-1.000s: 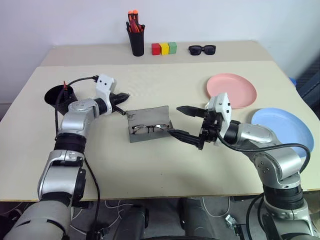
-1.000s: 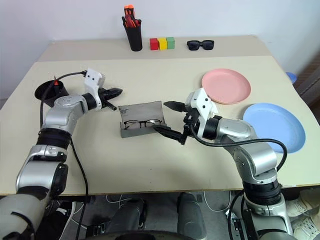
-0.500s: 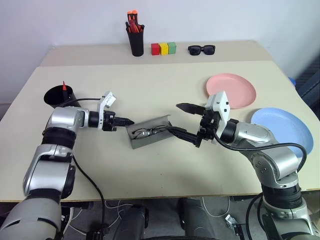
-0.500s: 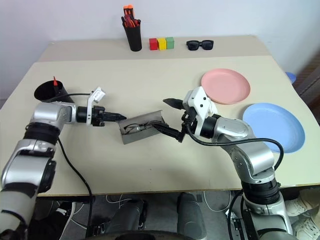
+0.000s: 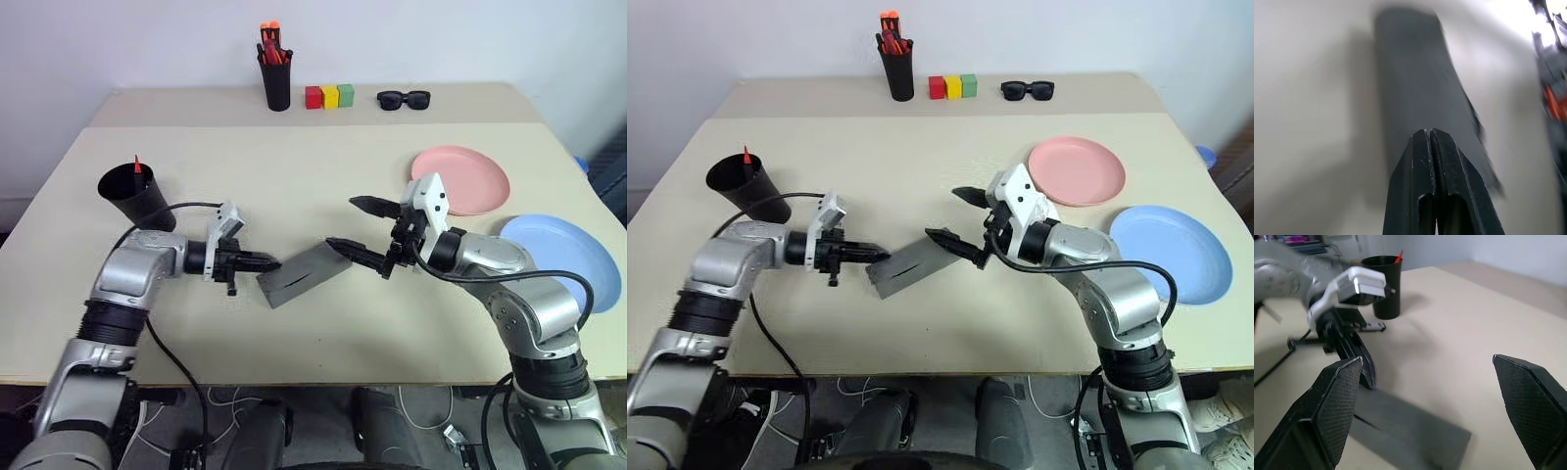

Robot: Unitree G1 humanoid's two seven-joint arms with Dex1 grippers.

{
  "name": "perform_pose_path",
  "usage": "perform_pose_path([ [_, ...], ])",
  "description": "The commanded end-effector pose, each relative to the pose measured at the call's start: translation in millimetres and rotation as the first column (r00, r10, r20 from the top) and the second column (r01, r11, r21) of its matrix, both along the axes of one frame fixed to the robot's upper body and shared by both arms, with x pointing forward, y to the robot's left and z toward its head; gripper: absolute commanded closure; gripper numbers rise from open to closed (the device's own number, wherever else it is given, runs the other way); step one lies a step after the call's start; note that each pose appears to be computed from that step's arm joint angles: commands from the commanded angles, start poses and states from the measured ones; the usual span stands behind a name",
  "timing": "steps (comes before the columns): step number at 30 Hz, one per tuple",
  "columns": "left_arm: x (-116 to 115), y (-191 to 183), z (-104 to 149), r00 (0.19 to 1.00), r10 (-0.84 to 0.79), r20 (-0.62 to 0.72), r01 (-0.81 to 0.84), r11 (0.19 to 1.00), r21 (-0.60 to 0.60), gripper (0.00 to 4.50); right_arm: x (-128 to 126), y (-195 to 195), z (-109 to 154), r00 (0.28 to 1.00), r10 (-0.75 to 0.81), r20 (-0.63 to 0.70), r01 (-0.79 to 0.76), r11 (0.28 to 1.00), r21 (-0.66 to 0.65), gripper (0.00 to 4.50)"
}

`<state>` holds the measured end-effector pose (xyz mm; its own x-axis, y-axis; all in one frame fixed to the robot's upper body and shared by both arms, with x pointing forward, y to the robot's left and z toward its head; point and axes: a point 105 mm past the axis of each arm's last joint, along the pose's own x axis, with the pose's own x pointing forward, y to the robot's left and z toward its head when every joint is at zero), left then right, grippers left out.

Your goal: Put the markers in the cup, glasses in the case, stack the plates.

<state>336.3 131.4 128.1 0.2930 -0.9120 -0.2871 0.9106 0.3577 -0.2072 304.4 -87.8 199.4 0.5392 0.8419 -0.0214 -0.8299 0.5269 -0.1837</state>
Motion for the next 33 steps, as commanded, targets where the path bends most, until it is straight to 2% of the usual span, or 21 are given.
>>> perform_pose_path([
  [1,22.3,6.0,68.2,0.958,0.099,0.268,-0.05,0.982,-0.183,3.19,27.2,-34.2,11.1,0.973,-0.212,0.091,0.215,0.976,-0.023,0.12],
  [4,15.0,1.3,84.2,0.949,0.063,0.31,0.019,0.967,-0.253,1.69,45.4,-64.7,12.4,0.931,-0.357,0.076,0.359,0.933,-0.02,0.12],
  [7,5.9,-3.8,92.3,0.942,0.015,0.336,0.086,0.955,-0.285,0.12,48.2,-92.1,14.6,0.892,-0.437,0.118,0.445,0.893,-0.061,0.12],
  [9,0.1,-6.4,94.3,0.939,-0.021,0.342,0.125,0.95,-0.285,0.05,47.1,-108.3,14.5,0.871,-0.478,0.109,0.487,0.869,-0.081,0.12],
  [14,-12.0,-12.6,98.8,0.914,-0.095,0.395,0.201,0.951,-0.235,0.05,22.1,-173.1,-14.1,0.751,-0.658,0.053,0.632,0.695,-0.343,0.12],
  [17,-15.4,-11.6,96.3,0.91,-0.123,0.396,0.212,0.959,-0.189,0.05,-0.2,-191.2,-26.5,0.701,-0.713,0.003,0.645,0.633,-0.429,0.12],
  [19,-17.5,-9.3,90.9,0.93,-0.152,0.334,0.215,0.964,-0.159,0.05,-9.1,-203.4,-33.2,0.647,-0.762,-0.013,0.67,0.576,-0.469,0.12],
  [21,-15.6,-10.9,91.5,0.924,-0.152,0.351,0.215,0.965,-0.149,0.05,-14.5,-216.2,-45.1,0.586,-0.81,-0.029,0.69,0.517,-0.506,0.12],
  [24,-14.5,-15.5,93.5,0.917,-0.167,0.361,0.232,0.962,-0.145,0.05,-19.2,-218.2,-65.1,0.554,-0.828,-0.084,0.679,0.508,-0.53,0.12],
  [27,-13.9,-19.5,95.5,0.91,-0.175,0.376,0.242,0.96,-0.138,0.0,-23.7,-213.9,-85.3,0.548,-0.826,-0.134,0.646,0.519,-0.559,0.94],
  [30,-14.6,-20.2,96.5,0.912,-0.176,0.371,0.242,0.96,-0.139,0.0,-21.0,-221.5,-90.5,0.503,-0.853,-0.14,0.676,0.49,-0.55,2.48],
  [33,-14.2,-15.9,98.3,0.919,-0.153,0.365,0.22,0.964,-0.149,0.0,-13.3,-231.4,-81.5,0.479,-0.871,-0.114,0.71,0.46,-0.534,4.04],
])
